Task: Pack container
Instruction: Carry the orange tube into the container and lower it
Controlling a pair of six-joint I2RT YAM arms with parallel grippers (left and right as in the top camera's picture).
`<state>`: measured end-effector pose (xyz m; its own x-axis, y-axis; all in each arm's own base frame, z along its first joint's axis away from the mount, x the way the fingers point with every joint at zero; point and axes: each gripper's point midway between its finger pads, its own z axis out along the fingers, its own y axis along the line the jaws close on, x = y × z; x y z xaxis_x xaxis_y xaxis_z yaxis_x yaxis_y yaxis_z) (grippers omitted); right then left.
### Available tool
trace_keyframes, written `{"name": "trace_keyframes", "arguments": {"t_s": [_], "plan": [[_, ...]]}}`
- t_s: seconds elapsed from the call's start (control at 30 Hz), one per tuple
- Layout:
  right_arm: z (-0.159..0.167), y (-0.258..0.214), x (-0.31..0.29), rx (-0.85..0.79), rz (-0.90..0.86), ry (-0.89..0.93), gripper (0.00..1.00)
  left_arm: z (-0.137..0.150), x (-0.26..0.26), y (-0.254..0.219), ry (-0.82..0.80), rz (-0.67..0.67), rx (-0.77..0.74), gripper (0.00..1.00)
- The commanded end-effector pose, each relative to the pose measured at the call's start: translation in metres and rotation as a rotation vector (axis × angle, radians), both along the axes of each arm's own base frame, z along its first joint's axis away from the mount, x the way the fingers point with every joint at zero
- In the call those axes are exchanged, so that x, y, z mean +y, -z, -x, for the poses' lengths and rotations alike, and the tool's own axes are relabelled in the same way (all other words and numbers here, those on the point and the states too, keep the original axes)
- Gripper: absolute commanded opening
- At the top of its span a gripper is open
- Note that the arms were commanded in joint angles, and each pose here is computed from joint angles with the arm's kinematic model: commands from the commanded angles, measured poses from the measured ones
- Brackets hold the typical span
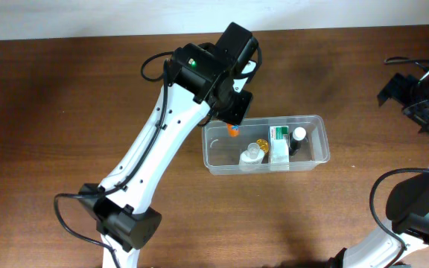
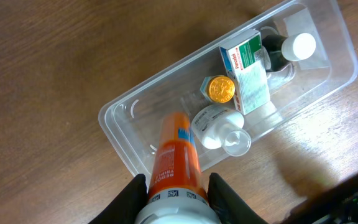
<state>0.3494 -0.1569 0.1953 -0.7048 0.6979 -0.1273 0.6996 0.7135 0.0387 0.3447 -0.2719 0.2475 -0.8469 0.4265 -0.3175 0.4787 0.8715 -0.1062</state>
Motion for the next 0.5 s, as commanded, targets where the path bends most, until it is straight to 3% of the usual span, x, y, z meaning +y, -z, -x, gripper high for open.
{"name": "trace_keyframes", "arguments": {"t_s": [0.0, 0.47], "plan": [[0.0, 0.004, 0.0, 0.008, -0.005, 0.001, 0.98, -0.005, -0.006, 0.028, 0.022, -0.035, 0.053, 0.32], [0.0, 0.004, 0.0, 0.008, -0.005, 0.001, 0.98, -0.028, -0.024, 0.102, 0.022, -0.098, 0.14, 0.32]]}}
